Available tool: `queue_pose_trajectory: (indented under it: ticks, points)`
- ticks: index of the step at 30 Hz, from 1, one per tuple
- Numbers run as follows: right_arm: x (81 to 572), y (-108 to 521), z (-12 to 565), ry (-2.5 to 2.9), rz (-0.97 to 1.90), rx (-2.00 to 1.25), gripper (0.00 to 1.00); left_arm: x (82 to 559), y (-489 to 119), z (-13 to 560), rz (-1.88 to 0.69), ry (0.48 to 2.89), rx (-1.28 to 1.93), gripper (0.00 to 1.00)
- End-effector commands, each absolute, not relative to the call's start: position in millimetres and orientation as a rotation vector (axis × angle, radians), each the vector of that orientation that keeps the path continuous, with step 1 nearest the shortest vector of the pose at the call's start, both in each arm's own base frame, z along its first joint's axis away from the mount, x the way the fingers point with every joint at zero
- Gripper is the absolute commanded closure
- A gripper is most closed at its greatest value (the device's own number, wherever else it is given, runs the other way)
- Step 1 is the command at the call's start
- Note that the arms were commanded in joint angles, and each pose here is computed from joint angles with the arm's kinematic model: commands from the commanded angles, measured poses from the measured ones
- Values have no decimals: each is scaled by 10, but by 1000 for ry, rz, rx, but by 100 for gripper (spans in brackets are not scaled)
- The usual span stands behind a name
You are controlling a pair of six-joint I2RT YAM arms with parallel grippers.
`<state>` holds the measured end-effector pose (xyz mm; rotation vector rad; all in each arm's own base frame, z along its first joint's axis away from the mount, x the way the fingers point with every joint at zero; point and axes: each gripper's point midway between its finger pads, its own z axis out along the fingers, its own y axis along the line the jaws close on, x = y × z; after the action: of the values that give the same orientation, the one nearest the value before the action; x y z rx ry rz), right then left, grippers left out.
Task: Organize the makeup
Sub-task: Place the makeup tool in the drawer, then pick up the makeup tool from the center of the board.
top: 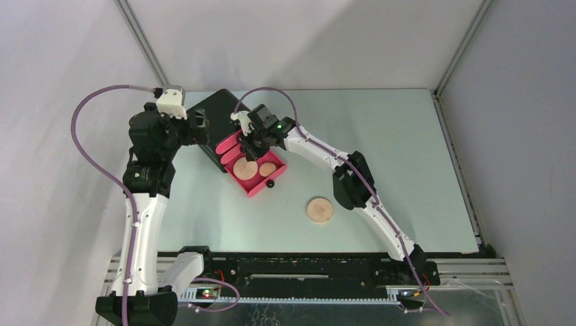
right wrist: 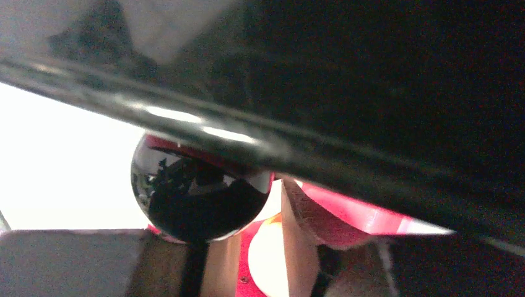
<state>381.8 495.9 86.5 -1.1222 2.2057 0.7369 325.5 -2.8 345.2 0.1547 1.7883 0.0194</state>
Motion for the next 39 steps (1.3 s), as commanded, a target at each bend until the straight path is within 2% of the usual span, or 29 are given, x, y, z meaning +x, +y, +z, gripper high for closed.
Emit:
queue_pose_trajectory:
  ticks: [1,3,13,18,21,29,39]
  points:
    - [3872,5040,1103,2148,771,-1098,61,3244,0,3456,28,1769,153,0]
    - [3884,4998,1159,2149,768,-1090,55,3243,-4,3457,25,1768,155,0]
    - [3759,4769,1692,2108,799,-1090,49,3240,-18,3465,20,1762,162,0]
    - [3615,4419,1883,2083,753,-1135,33,3244,-20,3458,19,1762,164,0]
    - [3519,4112,1939,2063,688,-1191,27,3251,-27,3450,15,1762,167,0]
    - [3081,3192,1320,2217,579,-1425,19,3248,-128,3344,-5,1780,283,0]
    - [2448,2511,648,2371,581,-1648,19,3277,-240,3249,-61,1799,351,0]
